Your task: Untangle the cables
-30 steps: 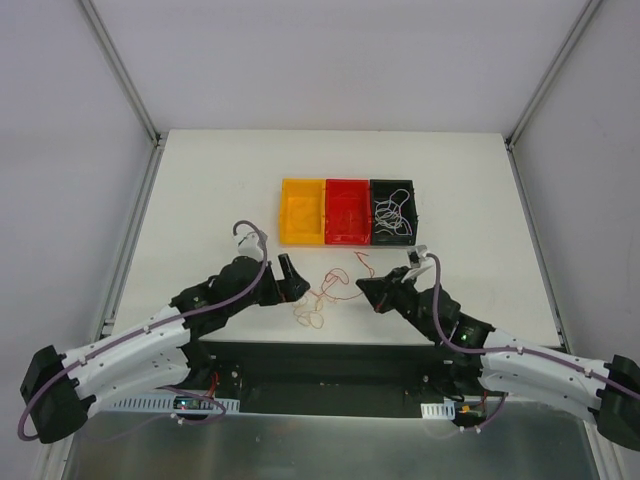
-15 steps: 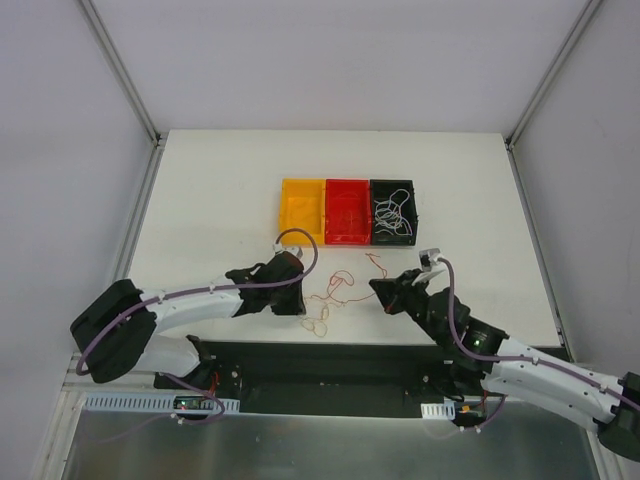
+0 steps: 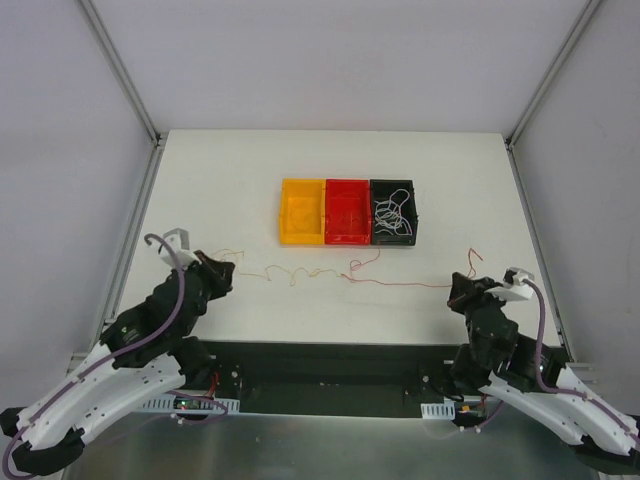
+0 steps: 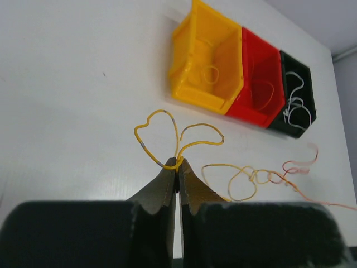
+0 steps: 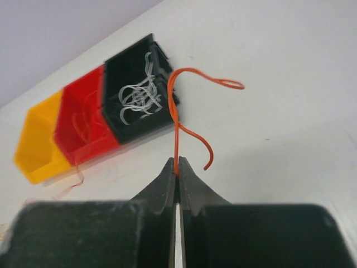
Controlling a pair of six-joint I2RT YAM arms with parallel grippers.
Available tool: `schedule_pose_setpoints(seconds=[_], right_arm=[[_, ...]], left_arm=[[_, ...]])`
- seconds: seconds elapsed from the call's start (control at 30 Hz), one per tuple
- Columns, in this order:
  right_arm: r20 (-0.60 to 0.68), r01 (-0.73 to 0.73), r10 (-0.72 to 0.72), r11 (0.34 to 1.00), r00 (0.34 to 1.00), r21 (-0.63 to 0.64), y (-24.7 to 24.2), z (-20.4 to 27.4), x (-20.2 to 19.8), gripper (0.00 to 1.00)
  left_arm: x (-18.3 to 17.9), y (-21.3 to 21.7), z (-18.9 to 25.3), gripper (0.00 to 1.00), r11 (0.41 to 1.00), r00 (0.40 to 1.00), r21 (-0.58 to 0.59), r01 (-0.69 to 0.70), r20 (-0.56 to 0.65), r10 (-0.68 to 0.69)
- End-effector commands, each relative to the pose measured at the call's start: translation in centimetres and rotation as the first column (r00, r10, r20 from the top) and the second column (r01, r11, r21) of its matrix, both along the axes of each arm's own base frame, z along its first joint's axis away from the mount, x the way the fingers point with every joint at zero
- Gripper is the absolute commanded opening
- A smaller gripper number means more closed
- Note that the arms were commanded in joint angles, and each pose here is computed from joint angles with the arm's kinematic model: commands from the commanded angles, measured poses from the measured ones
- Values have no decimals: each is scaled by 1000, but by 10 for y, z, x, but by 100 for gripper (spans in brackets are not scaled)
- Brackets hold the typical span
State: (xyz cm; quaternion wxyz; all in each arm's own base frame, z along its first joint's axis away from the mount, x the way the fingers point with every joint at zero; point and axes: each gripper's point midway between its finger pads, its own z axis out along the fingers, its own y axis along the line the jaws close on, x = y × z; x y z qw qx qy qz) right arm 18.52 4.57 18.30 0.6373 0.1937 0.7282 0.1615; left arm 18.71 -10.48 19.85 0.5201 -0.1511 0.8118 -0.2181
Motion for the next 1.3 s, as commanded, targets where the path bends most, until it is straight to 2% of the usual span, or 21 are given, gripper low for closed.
schedule_pose_setpoints(seconds=[0.0,0.13,0.2,0.43,0.6,0.77,0.9,1.0,1.13,1.2,1.27], right_arm=[[43,207,-209,977,977,42,-67,5,-16,0],[57,286,-289,957,956,52,-99,21,-28,0],[57,280,-284,957,957,72,-100,24,-29,0],[59,299,-302,952,951,61,-104,24,-30,0],[63,305,-312,947,948,96,-109,25,-32,0],[67,323,-330,941,941,104,-112,25,-32,0],[64,321,-328,942,943,95,-109,22,-31,0],[53,283,-288,955,956,86,-94,21,-25,1],[15,100,-100,990,995,-94,-38,16,-8,0],[-45,27,-36,981,998,-190,-11,7,-1,0],[-104,-11,-18,961,994,-276,3,-1,3,0]], left_arm=[[-8,65,32,0,976,977,88,-198,98,189],[-22,100,70,0,960,948,53,-274,185,260],[-27,112,83,0,954,934,31,-299,216,285],[-42,145,99,0,929,905,67,-364,260,336],[-63,185,121,0,897,852,12,-442,317,415],[-78,208,124,0,888,832,-37,-457,334,442],[-68,186,111,0,925,876,-51,-376,306,373],[-51,147,92,0,963,932,-19,-268,247,264],[-28,71,53,0,986,992,139,-91,105,77],[-20,34,30,0,969,1000,246,13,12,-17],[-15,9,6,0,940,994,330,83,-96,-54]])
